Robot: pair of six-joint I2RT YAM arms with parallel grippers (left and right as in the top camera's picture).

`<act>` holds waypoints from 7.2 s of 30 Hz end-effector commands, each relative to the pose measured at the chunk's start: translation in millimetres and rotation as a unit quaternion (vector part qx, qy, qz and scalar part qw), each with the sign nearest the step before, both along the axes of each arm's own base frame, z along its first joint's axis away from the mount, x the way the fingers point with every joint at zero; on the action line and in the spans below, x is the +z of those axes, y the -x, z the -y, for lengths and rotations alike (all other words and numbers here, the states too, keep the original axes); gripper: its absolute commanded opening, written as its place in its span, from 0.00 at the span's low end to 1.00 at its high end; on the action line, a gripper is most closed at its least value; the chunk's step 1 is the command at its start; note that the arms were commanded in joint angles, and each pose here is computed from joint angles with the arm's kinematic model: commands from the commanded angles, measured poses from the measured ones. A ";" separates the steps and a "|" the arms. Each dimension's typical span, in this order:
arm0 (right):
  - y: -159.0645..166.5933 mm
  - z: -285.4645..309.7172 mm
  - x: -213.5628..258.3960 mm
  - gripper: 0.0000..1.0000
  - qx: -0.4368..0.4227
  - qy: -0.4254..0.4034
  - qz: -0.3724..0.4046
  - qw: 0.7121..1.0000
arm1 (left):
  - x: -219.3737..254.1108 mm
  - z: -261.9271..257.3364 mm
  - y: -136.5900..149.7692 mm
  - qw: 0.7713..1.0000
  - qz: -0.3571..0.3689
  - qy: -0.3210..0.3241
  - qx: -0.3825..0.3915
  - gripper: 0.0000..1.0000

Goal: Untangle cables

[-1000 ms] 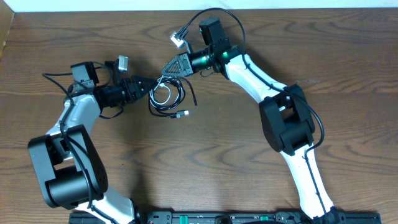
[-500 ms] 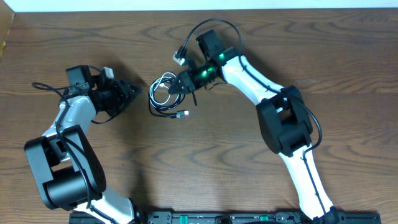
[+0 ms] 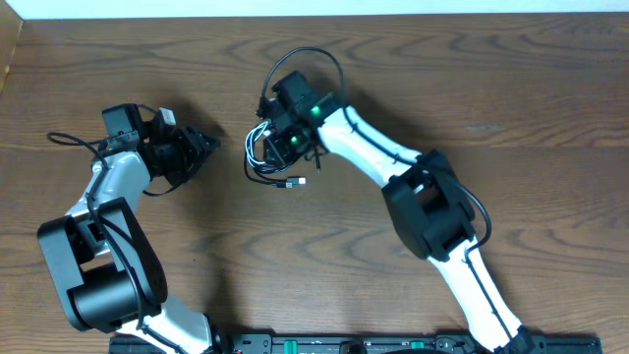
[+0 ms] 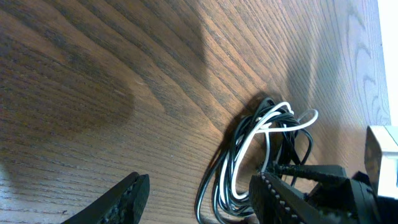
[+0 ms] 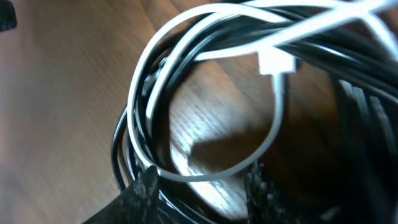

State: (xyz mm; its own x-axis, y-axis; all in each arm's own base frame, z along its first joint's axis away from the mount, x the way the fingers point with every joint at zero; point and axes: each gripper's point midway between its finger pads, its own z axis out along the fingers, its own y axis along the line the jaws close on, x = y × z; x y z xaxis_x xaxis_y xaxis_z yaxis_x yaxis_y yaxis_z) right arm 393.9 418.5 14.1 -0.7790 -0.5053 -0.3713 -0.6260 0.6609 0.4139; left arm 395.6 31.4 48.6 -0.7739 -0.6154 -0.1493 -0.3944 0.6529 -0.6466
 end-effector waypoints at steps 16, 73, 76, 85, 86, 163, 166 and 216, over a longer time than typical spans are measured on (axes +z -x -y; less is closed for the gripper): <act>-19.9 32.4 39.0 0.45 -0.118 0.136 0.065 0.982 | 5.0 -3.5 -1.2 1.000 0.003 -0.007 0.008 0.57; -54.9 77.9 112.7 0.01 -0.080 -0.252 -0.155 0.952 | 95.0 79.7 8.6 0.904 0.293 0.147 -0.273 0.48; -53.2 77.5 116.7 0.01 -0.076 -0.262 -0.164 0.948 | 107.6 96.9 15.7 0.874 0.332 0.166 -0.312 0.48; -49.2 75.8 121.6 0.01 -0.070 -0.274 -0.179 0.942 | 117.9 132.8 27.7 0.836 0.361 0.192 -0.367 0.48; -49.2 75.8 121.6 0.01 -0.070 -0.274 -0.179 0.942 | 118.7 134.8 28.6 0.832 0.364 0.193 -0.371 0.48; -27.2 61.8 147.8 0.01 0.033 -0.340 -0.164 0.925 | -10.9 33.5 -8.0 0.990 -0.005 -0.132 -0.052 0.65; -27.2 61.8 147.8 0.01 0.033 -0.340 -0.164 0.925 | -6.9 32.9 -7.4 0.992 0.007 -0.107 -0.064 0.56; -3.6 37.2 148.7 0.01 0.065 -0.338 -0.174 0.923 | 27.5 104.2 -16.6 0.955 0.158 -0.048 -0.246 0.24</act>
